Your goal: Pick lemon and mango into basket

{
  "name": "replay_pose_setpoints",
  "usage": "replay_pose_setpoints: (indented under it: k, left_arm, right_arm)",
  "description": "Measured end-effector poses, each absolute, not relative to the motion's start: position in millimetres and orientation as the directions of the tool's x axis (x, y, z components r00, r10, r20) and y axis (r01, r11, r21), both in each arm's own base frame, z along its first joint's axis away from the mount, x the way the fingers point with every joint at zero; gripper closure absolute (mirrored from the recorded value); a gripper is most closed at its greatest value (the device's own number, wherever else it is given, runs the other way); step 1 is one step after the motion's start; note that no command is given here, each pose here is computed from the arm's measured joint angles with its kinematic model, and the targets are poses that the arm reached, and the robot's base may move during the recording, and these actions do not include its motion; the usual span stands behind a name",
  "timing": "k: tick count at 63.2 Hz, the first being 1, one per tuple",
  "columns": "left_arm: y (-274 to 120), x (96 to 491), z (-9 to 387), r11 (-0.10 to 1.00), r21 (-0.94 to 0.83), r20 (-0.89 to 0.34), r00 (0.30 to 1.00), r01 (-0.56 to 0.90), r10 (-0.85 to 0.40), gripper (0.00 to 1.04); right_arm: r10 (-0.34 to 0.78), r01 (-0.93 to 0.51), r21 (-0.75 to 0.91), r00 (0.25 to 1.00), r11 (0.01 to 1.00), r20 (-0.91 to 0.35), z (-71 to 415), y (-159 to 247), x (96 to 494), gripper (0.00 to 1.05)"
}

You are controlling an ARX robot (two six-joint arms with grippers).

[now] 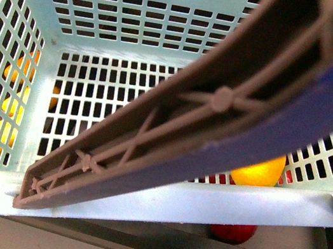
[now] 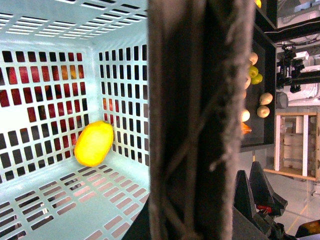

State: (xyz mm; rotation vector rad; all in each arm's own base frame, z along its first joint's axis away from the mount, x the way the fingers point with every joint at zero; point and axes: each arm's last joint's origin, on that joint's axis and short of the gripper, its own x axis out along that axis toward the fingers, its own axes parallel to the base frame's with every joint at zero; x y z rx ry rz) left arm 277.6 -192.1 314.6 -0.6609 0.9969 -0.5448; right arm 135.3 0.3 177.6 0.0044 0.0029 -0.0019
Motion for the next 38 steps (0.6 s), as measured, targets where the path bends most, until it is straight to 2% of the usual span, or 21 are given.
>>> replay_pose_setpoints:
  k: [10, 38]
  left_arm:
    - [-193.8, 276.3, 314.5, 0.682, -0.72, -0.577, 0.434, 0.128, -0.691, 1.0]
    - [-191.4, 278.0, 313.7, 0.687, -0.718, -0.581, 0.445, 0.115, -0.682, 1.0]
  right_arm:
    - [-0.004, 0.004, 0.005, 1.0, 1.0, -0.002, 177.7, 0.0, 135.2, 0.07]
    - [-0.003, 0.003, 0.004, 1.0, 1.0, -0.004, 177.1, 0.0, 135.0, 0.09]
